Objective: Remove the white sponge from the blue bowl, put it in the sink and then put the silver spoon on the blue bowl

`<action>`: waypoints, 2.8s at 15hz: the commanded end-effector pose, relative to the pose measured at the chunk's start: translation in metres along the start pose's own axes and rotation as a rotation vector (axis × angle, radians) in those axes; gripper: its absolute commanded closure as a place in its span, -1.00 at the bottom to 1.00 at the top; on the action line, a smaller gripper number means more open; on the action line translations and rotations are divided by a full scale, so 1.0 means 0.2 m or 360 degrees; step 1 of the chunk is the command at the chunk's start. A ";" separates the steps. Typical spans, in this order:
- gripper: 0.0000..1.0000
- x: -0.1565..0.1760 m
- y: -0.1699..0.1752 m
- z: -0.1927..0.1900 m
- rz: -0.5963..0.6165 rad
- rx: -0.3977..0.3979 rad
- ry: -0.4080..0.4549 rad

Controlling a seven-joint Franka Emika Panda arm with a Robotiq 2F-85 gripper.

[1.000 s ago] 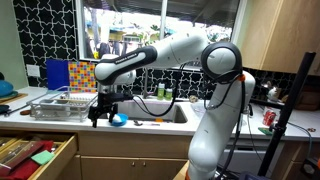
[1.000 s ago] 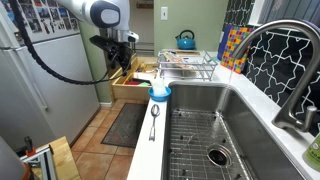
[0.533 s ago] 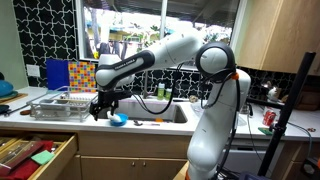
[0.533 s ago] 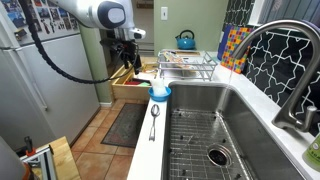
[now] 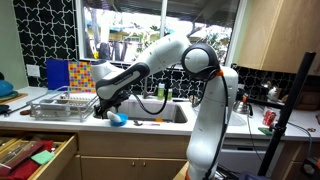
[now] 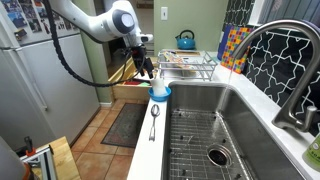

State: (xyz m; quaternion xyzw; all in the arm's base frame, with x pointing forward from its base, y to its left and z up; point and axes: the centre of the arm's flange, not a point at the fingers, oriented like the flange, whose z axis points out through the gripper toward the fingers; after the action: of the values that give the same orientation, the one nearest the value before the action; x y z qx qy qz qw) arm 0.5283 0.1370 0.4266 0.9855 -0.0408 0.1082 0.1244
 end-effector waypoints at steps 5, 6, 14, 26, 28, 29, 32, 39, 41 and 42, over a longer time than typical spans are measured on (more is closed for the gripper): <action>-1.00 0.08 0.04 0.15 0.0122 -0.0120 -0.0065; -0.93 0.09 0.05 0.16 0.0134 -0.0124 -0.0069; -0.14 0.11 0.06 0.18 0.0170 -0.0108 -0.0073; 1.00 0.14 0.06 0.06 0.0194 -0.0137 -0.0012; 0.96 0.14 0.07 0.01 0.0191 -0.0169 -0.0019; 0.94 0.13 0.08 -0.02 0.0182 -0.0197 -0.0021; 0.95 0.13 0.11 -0.11 0.0161 -0.0248 -0.0009; 0.96 0.14 0.12 -0.24 0.0141 -0.0169 0.0017; 0.96 0.15 0.13 -0.24 0.0159 -0.0199 0.0039; 0.96 0.15 0.14 -0.24 0.0177 -0.0233 0.0050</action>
State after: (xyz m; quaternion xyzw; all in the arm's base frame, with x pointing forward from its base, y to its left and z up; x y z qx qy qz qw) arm 0.5466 0.1242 0.4825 0.9692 -0.0973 0.1302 0.1852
